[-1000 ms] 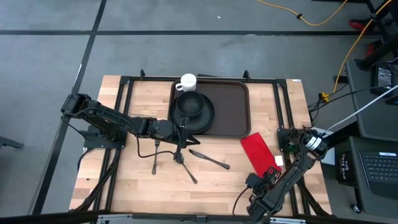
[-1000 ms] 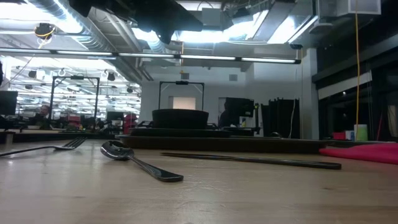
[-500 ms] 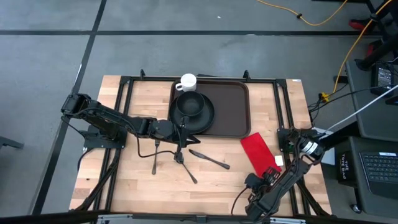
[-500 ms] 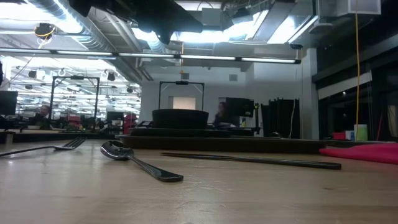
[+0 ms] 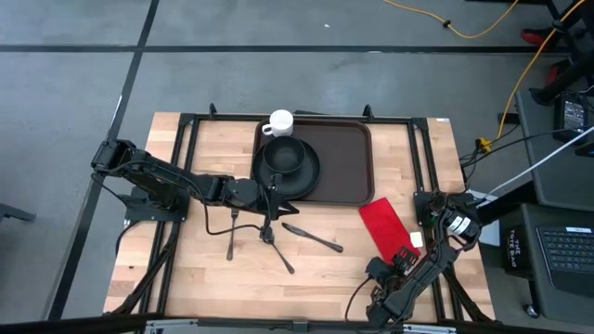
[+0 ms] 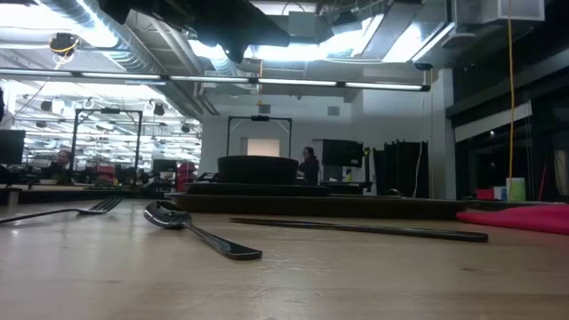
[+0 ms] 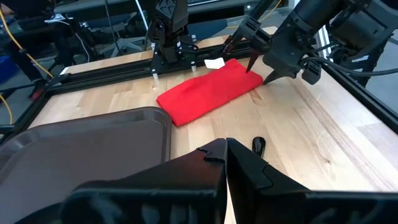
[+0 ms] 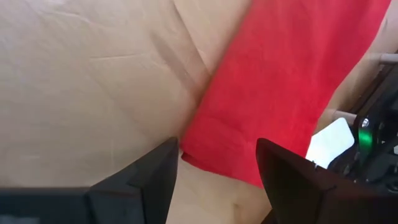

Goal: Set up tray
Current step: Put the red table napkin on the brown serving tray to the right of the black plate

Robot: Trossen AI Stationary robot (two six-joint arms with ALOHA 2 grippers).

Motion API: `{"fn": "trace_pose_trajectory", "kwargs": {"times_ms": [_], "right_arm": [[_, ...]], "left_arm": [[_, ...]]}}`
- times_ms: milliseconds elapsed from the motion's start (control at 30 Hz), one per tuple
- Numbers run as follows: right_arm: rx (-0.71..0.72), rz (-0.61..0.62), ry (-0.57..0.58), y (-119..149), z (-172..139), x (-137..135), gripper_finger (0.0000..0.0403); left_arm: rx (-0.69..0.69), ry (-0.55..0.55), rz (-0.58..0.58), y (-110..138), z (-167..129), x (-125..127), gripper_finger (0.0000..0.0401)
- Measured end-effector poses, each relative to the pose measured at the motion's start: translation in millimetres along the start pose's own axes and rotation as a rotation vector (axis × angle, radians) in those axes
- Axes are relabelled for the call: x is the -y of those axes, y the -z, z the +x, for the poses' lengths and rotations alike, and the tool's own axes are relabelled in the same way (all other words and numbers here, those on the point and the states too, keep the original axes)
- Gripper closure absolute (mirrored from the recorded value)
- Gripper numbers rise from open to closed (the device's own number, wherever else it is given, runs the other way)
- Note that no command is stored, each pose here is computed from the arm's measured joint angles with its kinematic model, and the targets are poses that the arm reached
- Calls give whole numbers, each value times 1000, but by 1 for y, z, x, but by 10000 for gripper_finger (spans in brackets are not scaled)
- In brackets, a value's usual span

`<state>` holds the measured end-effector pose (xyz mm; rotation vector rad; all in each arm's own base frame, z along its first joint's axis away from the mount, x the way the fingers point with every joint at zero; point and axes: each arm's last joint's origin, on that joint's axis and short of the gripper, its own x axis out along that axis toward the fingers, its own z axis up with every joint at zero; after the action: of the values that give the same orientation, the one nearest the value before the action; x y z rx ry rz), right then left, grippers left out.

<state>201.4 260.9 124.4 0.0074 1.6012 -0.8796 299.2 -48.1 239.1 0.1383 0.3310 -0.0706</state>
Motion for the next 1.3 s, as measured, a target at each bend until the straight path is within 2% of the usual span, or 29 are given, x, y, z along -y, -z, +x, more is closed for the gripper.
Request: {"fn": "trace_pose_trajectory", "kwargs": {"times_ms": [400,767,900,1300], "right_arm": [[23,4,-7,0,12,1,183],[-41,27,16,-6,14,2,186],[-61,34,-1,-11,18,2,208],[-81,47,-44,-14,21,-1,311]], "left_arm": [[0,0,0,0,0,0,397],[0,0,0,0,0,0,397],[0,0,0,0,0,0,397],[-1,2,1,0,0,0,397]]}}
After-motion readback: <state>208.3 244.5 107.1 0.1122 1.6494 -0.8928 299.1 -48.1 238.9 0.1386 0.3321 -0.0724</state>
